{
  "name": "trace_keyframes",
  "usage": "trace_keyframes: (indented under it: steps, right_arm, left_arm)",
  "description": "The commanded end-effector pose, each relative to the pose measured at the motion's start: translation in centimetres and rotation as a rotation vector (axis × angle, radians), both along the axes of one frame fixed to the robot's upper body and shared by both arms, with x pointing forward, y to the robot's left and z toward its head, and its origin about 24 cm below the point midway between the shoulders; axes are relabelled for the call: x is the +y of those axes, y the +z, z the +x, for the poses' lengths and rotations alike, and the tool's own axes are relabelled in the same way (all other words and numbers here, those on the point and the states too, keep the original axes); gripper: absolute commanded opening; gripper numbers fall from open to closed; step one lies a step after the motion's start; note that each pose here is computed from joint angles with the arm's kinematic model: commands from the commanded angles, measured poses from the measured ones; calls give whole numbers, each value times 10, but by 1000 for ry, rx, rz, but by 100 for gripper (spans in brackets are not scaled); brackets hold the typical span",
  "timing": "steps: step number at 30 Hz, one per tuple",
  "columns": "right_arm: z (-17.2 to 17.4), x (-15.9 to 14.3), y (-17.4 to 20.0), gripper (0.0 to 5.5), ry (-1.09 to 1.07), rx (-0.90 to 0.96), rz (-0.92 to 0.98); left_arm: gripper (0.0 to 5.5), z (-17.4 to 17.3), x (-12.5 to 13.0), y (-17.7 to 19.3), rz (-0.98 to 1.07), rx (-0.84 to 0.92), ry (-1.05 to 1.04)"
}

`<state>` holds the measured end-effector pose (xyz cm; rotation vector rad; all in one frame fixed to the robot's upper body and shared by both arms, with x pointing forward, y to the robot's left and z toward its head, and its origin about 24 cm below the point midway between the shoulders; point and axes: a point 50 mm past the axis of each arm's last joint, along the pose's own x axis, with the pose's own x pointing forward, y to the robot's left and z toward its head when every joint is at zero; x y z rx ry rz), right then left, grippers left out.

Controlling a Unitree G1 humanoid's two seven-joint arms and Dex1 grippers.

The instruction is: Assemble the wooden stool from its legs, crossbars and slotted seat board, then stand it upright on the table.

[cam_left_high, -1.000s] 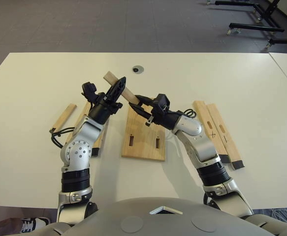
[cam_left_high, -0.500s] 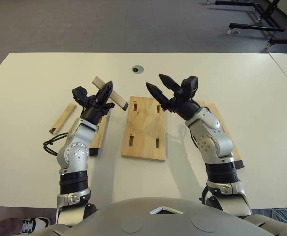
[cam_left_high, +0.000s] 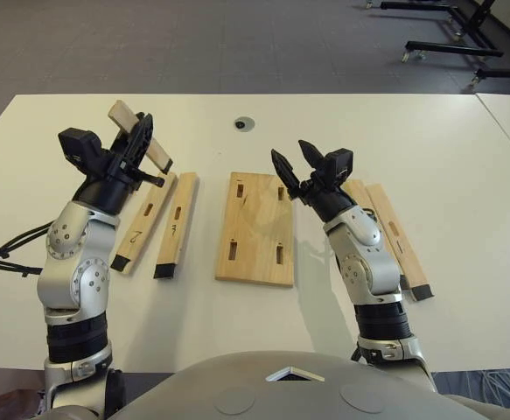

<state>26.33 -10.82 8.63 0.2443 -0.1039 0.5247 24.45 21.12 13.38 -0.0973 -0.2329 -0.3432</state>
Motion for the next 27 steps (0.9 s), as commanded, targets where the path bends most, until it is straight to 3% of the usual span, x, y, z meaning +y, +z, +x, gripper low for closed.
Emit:
trace_keyframes:
  steps: [1, 7, 27]
  right_arm:
    - [1, 2, 2, 354, -10, -17, -22]
    - [2, 5, 0, 354, -10, -22, -31]
    - [7, 10, 6, 354, -5, -52, -52]
  left_arm:
    - [39, -4, 18, -28, 58, 76, 73]
    - [39, -7, 31, -48, 86, 103, 99]
    - [39, -22, 28, -75, 70, 153, 133]
